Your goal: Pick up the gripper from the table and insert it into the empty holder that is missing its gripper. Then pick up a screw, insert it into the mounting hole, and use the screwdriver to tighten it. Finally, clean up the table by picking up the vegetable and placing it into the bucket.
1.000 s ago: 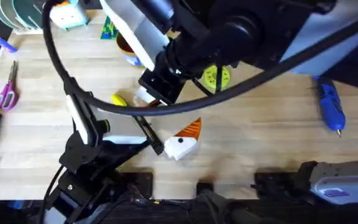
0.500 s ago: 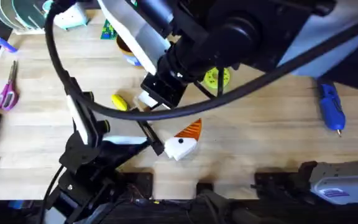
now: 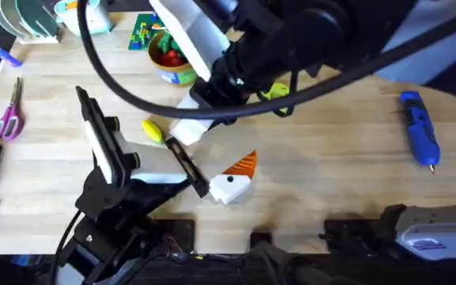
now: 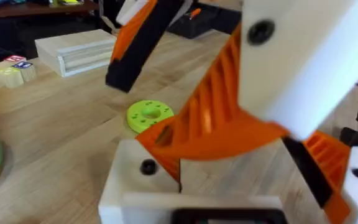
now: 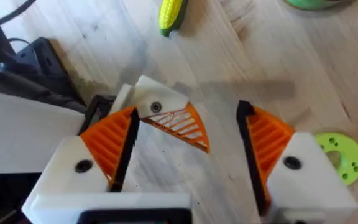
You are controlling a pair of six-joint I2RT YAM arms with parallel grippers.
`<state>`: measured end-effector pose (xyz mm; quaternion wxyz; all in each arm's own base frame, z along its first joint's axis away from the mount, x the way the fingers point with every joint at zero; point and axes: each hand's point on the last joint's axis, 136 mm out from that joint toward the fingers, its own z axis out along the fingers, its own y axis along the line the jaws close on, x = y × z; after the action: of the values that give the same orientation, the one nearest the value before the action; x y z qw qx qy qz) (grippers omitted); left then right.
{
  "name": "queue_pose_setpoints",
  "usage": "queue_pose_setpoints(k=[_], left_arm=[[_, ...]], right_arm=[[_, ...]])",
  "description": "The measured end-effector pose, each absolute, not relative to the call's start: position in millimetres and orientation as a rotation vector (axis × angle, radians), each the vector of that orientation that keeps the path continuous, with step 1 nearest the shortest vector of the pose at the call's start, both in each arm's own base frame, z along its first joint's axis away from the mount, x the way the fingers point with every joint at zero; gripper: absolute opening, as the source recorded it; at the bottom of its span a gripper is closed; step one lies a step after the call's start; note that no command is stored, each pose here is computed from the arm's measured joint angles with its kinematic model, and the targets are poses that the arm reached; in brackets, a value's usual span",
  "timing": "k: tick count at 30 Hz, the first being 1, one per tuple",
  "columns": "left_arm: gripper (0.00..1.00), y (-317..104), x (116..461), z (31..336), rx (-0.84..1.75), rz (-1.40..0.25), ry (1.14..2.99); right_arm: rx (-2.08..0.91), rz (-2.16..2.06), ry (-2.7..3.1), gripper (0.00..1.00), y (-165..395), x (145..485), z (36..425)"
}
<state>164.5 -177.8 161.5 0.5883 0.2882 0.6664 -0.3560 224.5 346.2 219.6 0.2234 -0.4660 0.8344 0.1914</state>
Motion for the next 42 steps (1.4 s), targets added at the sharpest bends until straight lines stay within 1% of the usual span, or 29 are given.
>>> queue_pose_setpoints(k=[5, 6, 12, 13, 15, 18, 19, 20, 23, 29, 32, 38, 42], left_arm=[[0.993, -178, 165, 161, 0.671, -0.829, 1.553], [0.993, -178, 165, 161, 0.671, -0.829, 1.553], [0.981, -178, 165, 161, 0.670, -0.830, 1.553], [0.894, -178, 165, 161, 0.670, -0.830, 1.554], [0.577, -178, 165, 162, 0.673, -0.827, 1.551], [0.099, -178, 165, 162, 0.673, -0.826, 1.551], [0.033, -178, 165, 162, 0.676, -0.823, 1.549], [0.016, -178, 165, 162, 0.676, -0.824, 1.549], [0.020, -178, 165, 162, 0.676, -0.824, 1.550], [0.018, -178, 165, 162, 0.675, -0.823, 1.550], [0.018, -178, 165, 162, 0.676, -0.823, 1.550], [0.017, -178, 165, 162, 0.676, -0.824, 1.550], [0.017, -178, 165, 162, 0.676, -0.824, 1.550]], right_arm=[[-1.170, 0.522, 2.313, 0.943, 311, 233, 249], [-1.083, 0.507, 2.318, 0.945, 276, 234, 273], [-0.962, 0.491, 2.292, 0.951, 220, 215, 313], [-0.945, 0.489, 2.284, 0.961, 211, 211, 319], [-0.922, 0.484, 2.266, 0.986, 196, 201, 328], [-0.908, 0.474, 2.240, 0.991, 178, 186, 339], [-0.900, 0.464, 2.233, 0.991, 171, 181, 341], [-0.890, 0.447, 2.231, 0.991, 164, 177, 343], [-0.820, 0.351, 2.261, 0.991, 137, 171, 342], [-0.492, 0.025, 2.417, 0.991, 56, 171, 327], [-0.277, -0.135, 2.447, 0.991, 20, 186, 321], [0.144, -0.374, 2.449, 0.991, -54, 220, 292], [0.276, -0.489, 2.473, 0.991, -97, 237, 269]])
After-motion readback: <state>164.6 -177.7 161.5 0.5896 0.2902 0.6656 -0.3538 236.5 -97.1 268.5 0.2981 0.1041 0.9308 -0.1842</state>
